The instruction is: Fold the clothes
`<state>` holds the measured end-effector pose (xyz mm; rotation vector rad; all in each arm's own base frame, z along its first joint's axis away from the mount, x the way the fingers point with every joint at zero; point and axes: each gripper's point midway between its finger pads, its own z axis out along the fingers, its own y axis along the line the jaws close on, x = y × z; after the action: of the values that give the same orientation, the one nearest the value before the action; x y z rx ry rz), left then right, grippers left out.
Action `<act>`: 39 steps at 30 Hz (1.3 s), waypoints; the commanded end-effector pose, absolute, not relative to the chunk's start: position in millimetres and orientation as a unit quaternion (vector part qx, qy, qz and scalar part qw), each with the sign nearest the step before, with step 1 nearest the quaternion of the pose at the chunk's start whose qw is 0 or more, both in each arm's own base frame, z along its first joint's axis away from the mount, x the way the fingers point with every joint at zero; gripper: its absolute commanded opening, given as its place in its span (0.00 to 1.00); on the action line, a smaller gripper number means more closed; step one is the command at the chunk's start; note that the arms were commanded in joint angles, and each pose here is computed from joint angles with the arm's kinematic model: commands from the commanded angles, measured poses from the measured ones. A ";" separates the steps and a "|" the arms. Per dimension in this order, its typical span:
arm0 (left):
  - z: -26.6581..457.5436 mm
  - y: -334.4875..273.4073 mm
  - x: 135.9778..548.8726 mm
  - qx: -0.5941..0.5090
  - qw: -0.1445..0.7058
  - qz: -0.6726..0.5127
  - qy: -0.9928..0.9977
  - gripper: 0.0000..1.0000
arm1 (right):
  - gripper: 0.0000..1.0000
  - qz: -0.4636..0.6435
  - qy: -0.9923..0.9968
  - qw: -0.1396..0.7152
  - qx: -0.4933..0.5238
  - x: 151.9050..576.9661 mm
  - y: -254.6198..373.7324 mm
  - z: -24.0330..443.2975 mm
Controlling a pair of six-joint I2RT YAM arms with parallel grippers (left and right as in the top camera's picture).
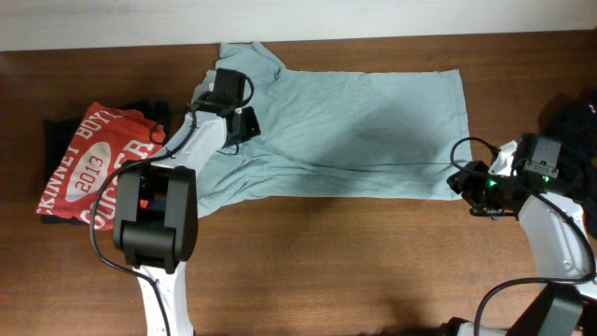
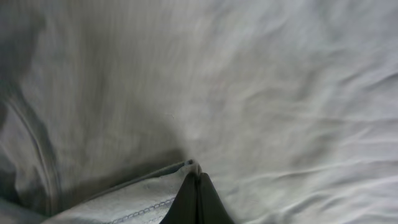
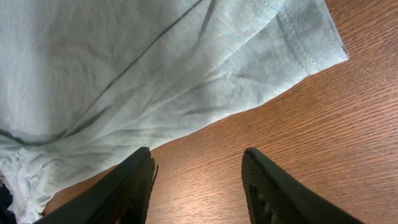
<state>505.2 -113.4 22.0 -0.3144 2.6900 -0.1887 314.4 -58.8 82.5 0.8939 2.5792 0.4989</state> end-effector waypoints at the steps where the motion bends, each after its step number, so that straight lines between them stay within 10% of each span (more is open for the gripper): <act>1: 39.1 -126.8 518.2 -0.078 0.230 -0.074 0.967 0.01 | 0.50 0.180 0.916 0.190 0.304 318.2 -56.6 88.0; 19: 46.2 -159.1 516.1 -0.029 0.251 -0.049 0.966 0.01 | 0.50 0.180 0.916 0.190 0.304 318.1 -56.5 88.0; 25: 45.2 -140.2 518.8 -0.046 0.249 -0.033 0.967 0.32 | 0.50 0.179 0.916 0.187 0.305 316.6 -56.3 87.3; 33: 42.0 -90.6 504.6 -0.085 0.201 -0.007 0.976 0.34 | 0.50 0.164 0.922 0.146 0.319 304.0 -57.5 70.8; 39: 39.5 -73.1 501.7 -0.100 0.189 -0.001 0.977 0.34 | 0.14 0.170 0.927 0.151 0.299 324.9 -55.5 49.3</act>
<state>496.7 -78.9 32.9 -0.2804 2.7625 -0.0206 316.4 -59.9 61.0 0.8925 2.6343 0.4838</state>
